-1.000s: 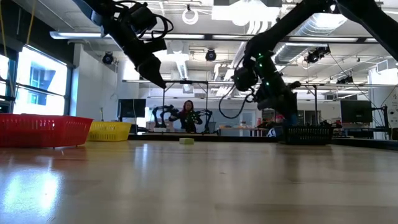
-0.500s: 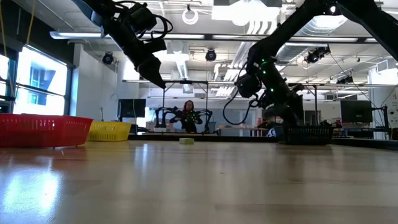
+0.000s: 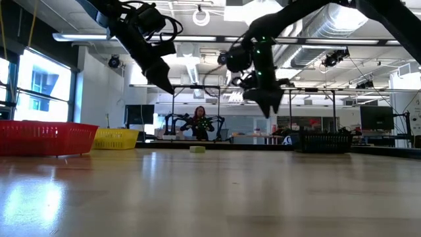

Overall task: Sort & place blocks by color
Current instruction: Put the green block into the yellow bin

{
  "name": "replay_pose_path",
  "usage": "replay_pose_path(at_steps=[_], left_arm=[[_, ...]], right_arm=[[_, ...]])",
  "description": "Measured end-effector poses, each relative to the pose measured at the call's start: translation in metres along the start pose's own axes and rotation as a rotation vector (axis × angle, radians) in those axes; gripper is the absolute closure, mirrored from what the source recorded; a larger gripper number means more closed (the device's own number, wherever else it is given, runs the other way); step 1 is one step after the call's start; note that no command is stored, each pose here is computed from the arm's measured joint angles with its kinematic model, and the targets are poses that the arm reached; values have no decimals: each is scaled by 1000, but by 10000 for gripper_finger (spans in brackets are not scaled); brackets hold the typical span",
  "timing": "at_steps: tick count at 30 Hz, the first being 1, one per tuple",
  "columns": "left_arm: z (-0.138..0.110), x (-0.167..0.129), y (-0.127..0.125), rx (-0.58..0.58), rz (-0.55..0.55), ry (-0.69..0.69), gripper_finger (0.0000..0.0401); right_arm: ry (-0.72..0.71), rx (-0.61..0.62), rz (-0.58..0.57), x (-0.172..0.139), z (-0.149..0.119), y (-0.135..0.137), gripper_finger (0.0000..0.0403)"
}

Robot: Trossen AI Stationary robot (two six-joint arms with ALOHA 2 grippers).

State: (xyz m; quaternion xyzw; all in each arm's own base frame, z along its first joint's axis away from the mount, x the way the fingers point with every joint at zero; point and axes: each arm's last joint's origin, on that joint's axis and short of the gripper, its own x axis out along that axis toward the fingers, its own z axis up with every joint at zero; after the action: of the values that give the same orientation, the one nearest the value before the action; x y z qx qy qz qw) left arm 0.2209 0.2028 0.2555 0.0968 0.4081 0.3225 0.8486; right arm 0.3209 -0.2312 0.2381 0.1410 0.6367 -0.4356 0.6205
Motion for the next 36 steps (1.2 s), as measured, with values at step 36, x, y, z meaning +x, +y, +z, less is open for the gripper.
replay_pose_path(at_steps=[36], left_arm=[[-27, 4, 42, -151, 181, 137, 167]], right_arm=[[-618, -9, 544, -54, 34, 97, 153]])
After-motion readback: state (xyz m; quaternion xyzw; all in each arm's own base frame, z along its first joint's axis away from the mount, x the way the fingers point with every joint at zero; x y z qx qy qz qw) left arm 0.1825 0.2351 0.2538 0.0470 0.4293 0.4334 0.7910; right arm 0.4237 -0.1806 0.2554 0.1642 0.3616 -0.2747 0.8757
